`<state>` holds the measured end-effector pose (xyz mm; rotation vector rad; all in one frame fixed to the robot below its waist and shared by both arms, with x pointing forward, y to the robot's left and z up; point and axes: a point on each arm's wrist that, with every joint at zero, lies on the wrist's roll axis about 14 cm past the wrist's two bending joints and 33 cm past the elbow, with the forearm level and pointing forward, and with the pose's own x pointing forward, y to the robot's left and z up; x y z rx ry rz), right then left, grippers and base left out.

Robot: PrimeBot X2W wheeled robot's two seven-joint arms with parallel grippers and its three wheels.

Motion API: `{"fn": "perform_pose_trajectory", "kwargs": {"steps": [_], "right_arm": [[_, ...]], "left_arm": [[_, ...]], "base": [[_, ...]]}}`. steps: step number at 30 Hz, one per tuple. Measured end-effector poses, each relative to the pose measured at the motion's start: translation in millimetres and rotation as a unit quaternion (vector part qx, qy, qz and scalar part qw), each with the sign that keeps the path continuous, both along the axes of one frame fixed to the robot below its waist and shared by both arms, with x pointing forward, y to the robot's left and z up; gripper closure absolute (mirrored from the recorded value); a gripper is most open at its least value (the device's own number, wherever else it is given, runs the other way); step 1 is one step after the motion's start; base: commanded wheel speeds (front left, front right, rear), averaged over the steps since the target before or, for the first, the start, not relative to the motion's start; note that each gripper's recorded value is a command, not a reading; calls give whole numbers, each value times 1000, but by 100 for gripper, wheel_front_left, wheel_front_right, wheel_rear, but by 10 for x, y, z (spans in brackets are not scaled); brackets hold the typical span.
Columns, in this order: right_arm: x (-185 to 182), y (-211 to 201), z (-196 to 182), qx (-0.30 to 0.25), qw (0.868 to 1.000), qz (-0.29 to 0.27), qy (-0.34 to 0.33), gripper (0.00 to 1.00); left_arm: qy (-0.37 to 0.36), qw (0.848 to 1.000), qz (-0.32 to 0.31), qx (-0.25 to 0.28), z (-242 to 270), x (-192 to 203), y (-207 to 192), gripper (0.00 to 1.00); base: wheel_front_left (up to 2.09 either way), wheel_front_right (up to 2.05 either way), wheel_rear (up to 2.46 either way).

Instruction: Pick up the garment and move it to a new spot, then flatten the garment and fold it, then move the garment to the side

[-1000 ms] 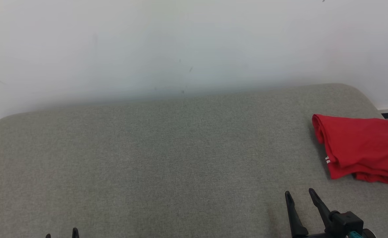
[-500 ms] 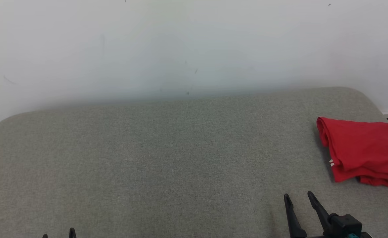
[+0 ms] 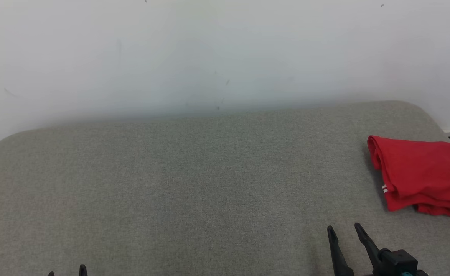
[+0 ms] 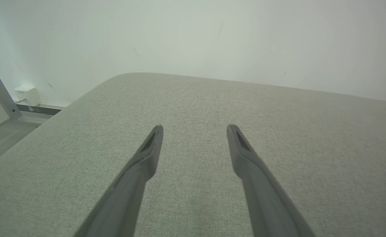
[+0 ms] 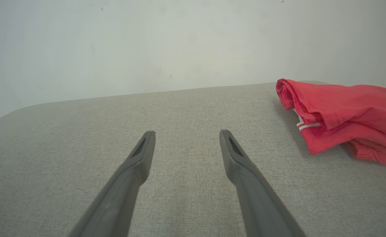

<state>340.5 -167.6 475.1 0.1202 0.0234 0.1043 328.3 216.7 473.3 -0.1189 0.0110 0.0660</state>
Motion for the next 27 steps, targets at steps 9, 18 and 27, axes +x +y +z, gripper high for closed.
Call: {"fn": "perform_pose_trajectory", "kwargs": {"steps": [9, 18, 27], "right_arm": [[-106, -4, -220, 1, 999, -2, 35, 100], [-131, -89, -316, 67, 995, -28, 63, 100], [-65, -165, -259, 145, 986, -53, 65, 100]], "left_arm": [[31, 999, 0, -10, -186, -73, -18, 100], [51, 995, 18, -81, -286, -75, 5, 100], [44, 986, 30, -160, -246, -3, 1, 100]], "base": [[0, 0, 0], [0, 0, 0], [0, 0, 0]]}}
